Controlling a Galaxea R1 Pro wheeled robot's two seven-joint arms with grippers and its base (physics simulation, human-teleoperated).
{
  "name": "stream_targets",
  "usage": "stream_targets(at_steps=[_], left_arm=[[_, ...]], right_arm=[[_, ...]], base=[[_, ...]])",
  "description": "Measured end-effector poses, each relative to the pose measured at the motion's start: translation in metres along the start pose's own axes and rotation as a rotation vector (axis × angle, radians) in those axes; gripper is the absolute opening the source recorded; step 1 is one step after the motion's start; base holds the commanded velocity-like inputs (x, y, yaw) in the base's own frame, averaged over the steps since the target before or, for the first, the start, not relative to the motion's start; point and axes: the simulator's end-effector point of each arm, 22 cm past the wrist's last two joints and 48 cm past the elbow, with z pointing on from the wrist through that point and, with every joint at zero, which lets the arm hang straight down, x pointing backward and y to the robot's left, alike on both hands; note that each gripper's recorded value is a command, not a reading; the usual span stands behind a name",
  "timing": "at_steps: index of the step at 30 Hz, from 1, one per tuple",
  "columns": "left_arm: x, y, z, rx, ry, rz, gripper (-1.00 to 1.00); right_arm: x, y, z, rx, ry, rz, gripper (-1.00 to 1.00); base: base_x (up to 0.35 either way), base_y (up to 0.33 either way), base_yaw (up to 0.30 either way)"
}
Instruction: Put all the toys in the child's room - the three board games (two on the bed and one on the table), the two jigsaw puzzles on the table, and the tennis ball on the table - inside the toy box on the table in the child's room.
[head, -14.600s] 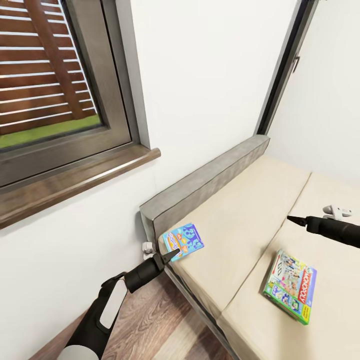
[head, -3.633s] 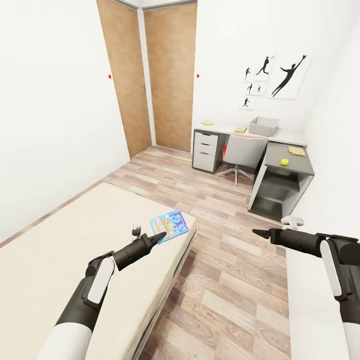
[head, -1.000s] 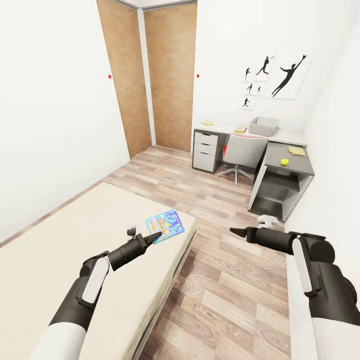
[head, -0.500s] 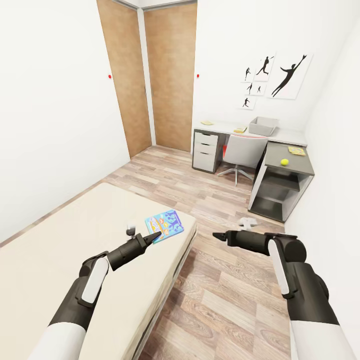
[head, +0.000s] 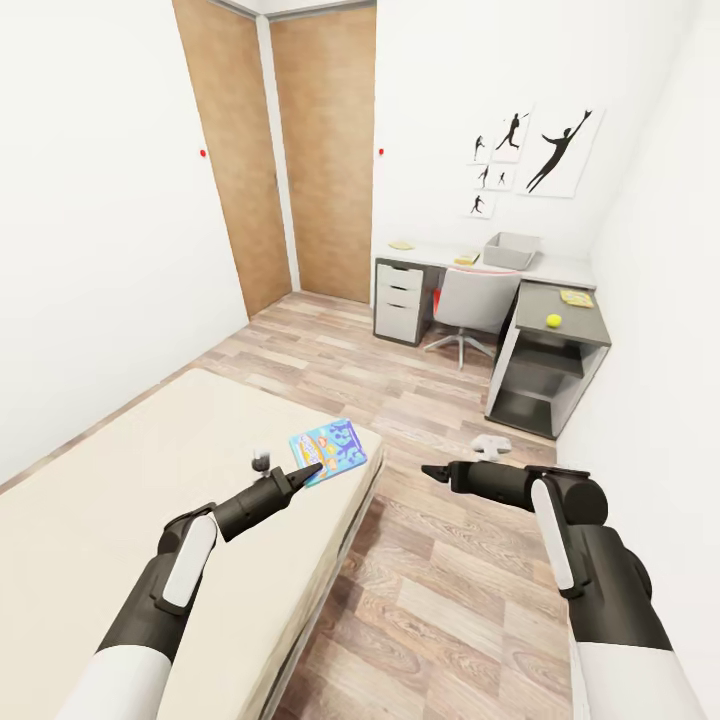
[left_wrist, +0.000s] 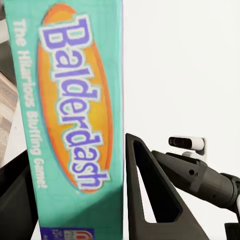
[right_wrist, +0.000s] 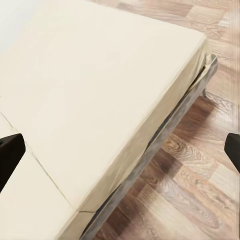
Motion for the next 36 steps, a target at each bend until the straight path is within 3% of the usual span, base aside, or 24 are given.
stream_targets(at_steps=[19, 36], left_arm=[[-0.0016, -0.0010, -0.0016, 0.009, -0.010, 0.008, -1.00], [-0.0005, 0.0004, -0.0025, 0.005, -0.010, 0.002, -1.00]], right_arm=[[0.0004, 0.0011, 0.0013, -0.005, 0.003, 0.003, 1.00], [0.0013, 0.0011, 0.0013, -0.004, 0.004, 0.002, 1.00]], base=[[0.000, 0.000, -0.278], [0.000, 0.000, -0.147]])
